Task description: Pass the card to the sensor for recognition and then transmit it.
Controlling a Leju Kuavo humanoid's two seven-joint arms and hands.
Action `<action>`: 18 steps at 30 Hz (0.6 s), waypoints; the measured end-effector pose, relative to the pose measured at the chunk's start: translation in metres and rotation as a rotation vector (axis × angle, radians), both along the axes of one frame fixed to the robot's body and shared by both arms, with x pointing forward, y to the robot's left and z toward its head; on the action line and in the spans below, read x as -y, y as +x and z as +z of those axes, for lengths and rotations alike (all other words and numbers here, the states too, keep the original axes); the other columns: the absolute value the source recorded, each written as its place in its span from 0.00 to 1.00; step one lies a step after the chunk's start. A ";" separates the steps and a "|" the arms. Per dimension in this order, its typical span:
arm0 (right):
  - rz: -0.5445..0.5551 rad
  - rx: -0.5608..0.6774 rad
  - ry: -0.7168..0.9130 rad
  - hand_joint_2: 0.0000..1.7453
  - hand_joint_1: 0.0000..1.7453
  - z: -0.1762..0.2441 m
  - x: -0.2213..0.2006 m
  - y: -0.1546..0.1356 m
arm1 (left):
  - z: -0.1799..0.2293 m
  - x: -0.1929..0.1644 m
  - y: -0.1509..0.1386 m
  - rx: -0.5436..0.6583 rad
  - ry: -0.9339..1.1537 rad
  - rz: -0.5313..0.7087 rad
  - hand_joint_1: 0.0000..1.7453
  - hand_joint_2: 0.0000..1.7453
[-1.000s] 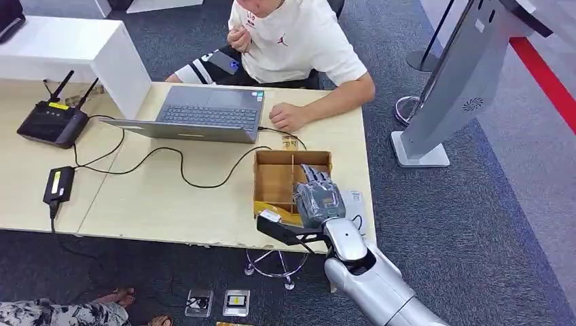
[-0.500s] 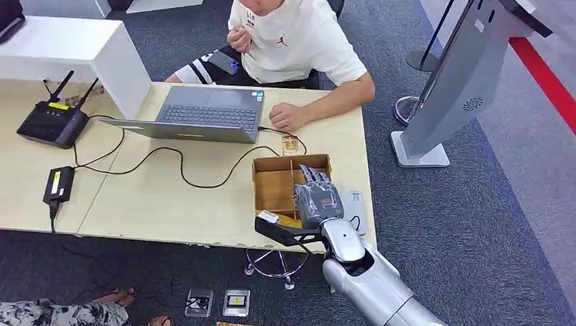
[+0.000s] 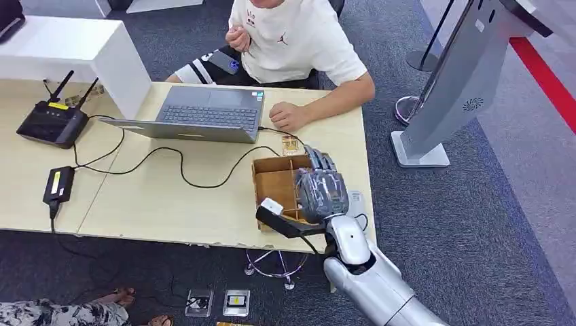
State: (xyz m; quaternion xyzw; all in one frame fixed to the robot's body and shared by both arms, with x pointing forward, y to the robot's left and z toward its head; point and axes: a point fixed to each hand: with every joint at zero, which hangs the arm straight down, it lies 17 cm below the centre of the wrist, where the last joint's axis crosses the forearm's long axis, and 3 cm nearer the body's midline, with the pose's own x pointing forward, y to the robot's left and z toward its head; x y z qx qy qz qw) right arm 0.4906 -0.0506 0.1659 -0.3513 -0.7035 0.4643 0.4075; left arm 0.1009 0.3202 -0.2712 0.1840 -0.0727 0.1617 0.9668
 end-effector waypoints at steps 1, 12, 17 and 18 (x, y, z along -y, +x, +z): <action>-0.003 0.049 0.051 1.00 1.00 0.018 0.002 0.000 | 0.000 -0.001 0.000 -0.001 0.004 0.001 0.00 1.00; 0.020 0.280 0.527 1.00 1.00 0.127 0.039 -0.018 | 0.001 0.001 -0.004 -0.022 0.030 0.012 0.00 1.00; 0.095 0.278 0.665 1.00 1.00 0.138 0.038 -0.023 | 0.003 0.003 -0.010 -0.053 0.054 0.027 0.00 1.00; 0.109 0.272 0.693 1.00 1.00 0.140 0.036 -0.021 | 0.003 0.004 -0.012 -0.058 0.059 0.030 0.00 1.00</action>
